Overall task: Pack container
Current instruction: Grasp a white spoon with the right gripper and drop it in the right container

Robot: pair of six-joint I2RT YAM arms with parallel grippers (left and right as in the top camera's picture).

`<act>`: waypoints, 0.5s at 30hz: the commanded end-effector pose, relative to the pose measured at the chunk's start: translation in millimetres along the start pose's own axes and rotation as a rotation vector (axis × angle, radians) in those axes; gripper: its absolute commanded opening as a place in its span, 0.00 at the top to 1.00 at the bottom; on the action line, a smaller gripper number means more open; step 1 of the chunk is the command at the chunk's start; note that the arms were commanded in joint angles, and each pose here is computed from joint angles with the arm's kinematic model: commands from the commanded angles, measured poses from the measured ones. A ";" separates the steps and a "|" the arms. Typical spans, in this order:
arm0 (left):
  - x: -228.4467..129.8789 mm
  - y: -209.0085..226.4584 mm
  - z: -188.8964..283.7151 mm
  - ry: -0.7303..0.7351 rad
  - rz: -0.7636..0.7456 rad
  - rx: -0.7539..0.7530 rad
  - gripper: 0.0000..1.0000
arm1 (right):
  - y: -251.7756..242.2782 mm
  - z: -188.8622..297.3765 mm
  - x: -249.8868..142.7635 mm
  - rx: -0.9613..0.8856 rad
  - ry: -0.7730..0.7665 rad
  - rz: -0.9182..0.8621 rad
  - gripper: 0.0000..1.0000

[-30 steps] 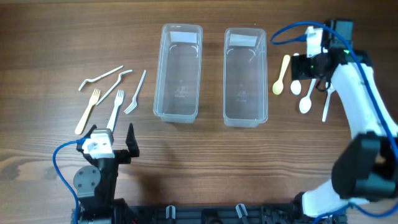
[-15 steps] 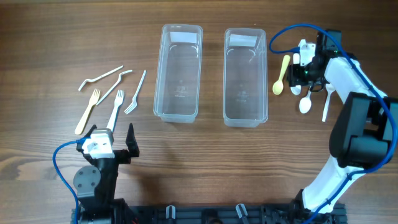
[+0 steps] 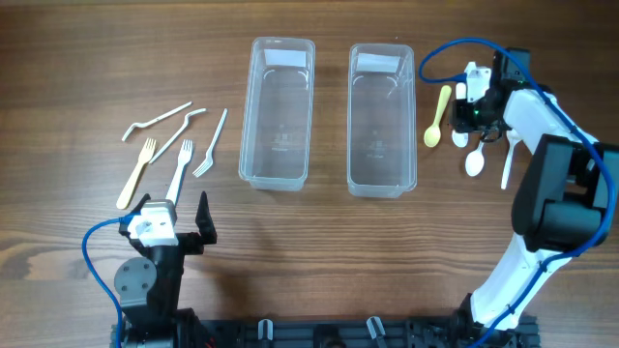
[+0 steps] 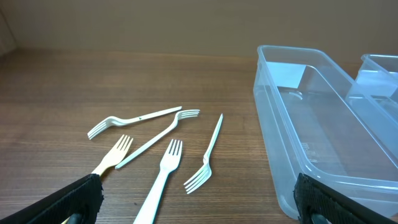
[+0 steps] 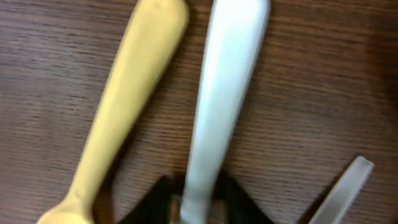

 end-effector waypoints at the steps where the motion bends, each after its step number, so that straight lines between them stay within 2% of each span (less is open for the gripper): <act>1: -0.8 -0.9 -0.1 -0.001 -0.020 -0.015 0.00 | -0.4 -10.7 -5.7 0.030 0.037 -0.051 0.93; 2: -0.7 -0.9 -0.1 -0.002 -0.020 -0.015 0.00 | 0.0 -8.9 -6.1 0.031 0.040 -0.052 0.96; 7: -0.8 -0.9 -0.1 -0.001 -0.020 -0.015 0.00 | -0.9 29.9 4.4 -0.011 -0.024 -0.043 0.96; 12: -0.8 -0.9 -0.1 -0.001 -0.020 -0.015 0.00 | 3.3 132.0 17.6 -0.153 -0.203 -0.068 0.96; 15: -0.7 -0.9 -0.1 -0.002 -0.020 -0.015 0.00 | 39.0 176.1 26.1 -0.038 -0.337 -0.009 0.96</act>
Point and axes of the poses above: each gripper's point midway between its finger pads, its own z axis back along the fingers, its own y axis along the line the jaws close on, x = y × z, the point moved 10 cm from there along z, back along the fingers, and after that the axes turned 14 degrees about z, right-handed, at the moved point
